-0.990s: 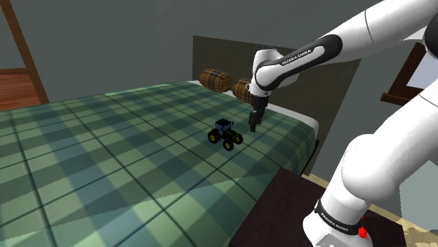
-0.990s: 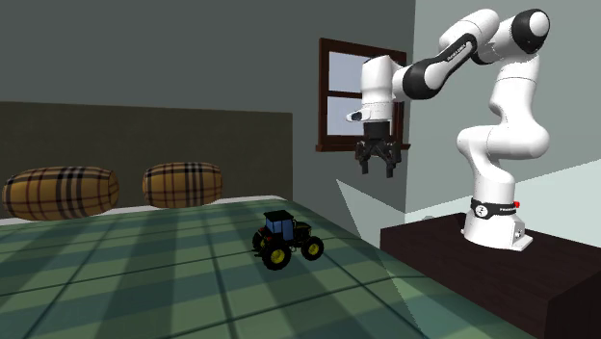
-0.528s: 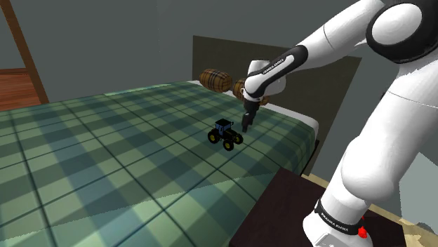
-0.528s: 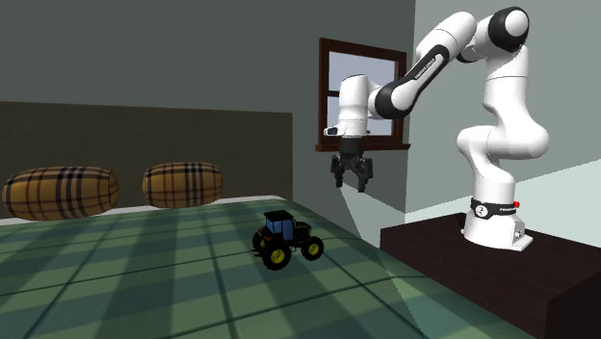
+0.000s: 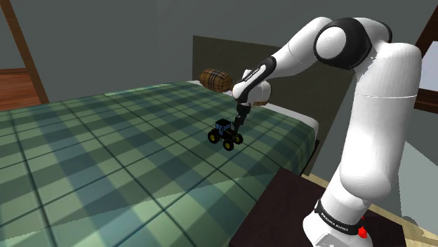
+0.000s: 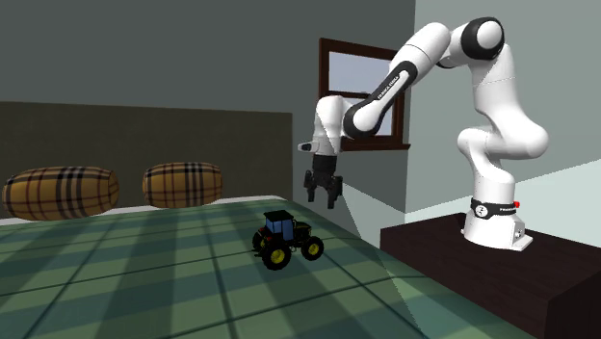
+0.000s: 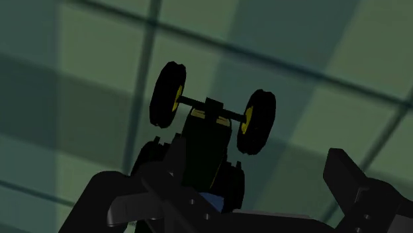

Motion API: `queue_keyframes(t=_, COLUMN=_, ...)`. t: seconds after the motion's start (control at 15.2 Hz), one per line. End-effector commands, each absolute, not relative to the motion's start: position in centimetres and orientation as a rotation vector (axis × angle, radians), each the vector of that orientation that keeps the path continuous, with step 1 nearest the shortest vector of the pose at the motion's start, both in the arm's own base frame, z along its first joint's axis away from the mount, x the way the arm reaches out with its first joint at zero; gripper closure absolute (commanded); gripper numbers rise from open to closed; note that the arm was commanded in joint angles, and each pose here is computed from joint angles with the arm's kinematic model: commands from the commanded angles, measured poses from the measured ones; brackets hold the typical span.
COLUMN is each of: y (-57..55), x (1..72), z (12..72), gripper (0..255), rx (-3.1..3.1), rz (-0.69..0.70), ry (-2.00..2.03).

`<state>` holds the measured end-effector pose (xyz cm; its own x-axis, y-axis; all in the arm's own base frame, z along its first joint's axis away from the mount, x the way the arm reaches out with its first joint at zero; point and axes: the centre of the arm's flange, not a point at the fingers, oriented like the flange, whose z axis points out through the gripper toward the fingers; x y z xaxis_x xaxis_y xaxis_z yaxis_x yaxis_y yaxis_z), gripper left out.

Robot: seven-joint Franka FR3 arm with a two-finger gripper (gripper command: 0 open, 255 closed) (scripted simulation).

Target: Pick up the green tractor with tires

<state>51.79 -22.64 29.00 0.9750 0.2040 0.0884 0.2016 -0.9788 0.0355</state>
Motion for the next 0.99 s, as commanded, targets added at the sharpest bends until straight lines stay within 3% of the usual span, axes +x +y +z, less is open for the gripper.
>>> queue_keyframes(t=0.0, y=-24.1, x=53.6, z=27.9, gripper=0, rx=3.090, rz=0.178, ry=0.332)
queue_keyframes(t=0.86, y=-26.1, x=56.4, z=22.0, gripper=0, rx=3.082, rz=0.230, ry=0.352)
queue_keyframes(t=0.92, y=-26.1, x=56.5, z=22.0, gripper=255, rx=3.082, rz=0.230, ry=0.351)
